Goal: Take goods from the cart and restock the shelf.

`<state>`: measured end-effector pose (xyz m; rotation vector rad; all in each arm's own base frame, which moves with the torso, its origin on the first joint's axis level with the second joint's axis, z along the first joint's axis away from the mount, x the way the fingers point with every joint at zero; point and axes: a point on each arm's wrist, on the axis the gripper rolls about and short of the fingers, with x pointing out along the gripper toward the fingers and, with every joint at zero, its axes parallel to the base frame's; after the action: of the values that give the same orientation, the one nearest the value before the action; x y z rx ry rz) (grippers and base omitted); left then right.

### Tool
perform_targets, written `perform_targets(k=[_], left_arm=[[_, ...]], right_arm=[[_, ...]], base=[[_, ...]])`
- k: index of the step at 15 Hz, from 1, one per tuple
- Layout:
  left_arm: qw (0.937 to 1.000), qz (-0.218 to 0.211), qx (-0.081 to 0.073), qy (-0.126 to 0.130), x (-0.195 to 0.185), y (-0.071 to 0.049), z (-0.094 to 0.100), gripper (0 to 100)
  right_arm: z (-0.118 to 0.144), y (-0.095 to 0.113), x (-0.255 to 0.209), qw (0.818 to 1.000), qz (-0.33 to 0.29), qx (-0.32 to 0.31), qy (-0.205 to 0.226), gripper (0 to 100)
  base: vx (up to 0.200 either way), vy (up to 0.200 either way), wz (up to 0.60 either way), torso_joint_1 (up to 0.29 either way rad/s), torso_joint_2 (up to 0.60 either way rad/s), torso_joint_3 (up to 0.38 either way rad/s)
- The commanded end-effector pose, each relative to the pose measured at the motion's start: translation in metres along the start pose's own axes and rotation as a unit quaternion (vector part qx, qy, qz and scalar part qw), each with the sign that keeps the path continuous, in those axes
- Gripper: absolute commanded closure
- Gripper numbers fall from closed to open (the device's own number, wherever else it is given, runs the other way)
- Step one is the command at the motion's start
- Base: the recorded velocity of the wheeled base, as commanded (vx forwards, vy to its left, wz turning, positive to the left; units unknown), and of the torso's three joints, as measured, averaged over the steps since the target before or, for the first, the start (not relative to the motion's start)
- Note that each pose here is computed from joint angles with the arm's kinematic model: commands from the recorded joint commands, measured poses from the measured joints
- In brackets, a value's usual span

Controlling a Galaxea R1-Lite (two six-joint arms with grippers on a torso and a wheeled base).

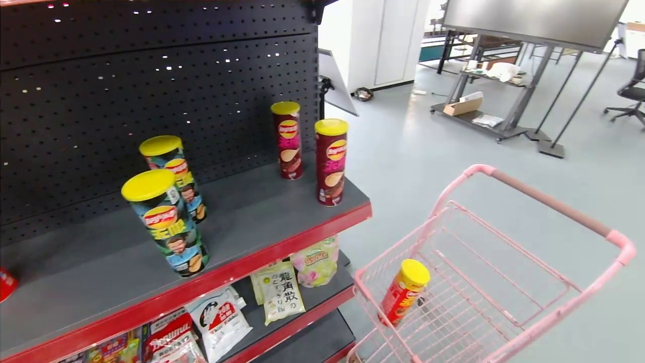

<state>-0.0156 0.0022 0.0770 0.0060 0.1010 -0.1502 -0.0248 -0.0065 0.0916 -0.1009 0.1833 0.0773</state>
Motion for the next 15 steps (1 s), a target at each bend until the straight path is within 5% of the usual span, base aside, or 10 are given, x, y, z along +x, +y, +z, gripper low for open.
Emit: perform_targets(k=[1,15], left_arm=[[1.0,0.0,0.0,0.001,0.0002,0.0,0.0,0],[1.0,0.0,-0.001,0.0,0.0,0.0,0.0,0]], right_arm=[[0.0,-0.0001,0.0,1.0,-0.001,0.0,0.0,0],[-0.0002,-0.0007,-0.0001,1.0,-0.016,0.001,0.002,0]], base=[[0.0,0.0,0.0,0.0,0.0,0.0],[0.0,0.0,0.0,-0.087,0.21,0.118]])
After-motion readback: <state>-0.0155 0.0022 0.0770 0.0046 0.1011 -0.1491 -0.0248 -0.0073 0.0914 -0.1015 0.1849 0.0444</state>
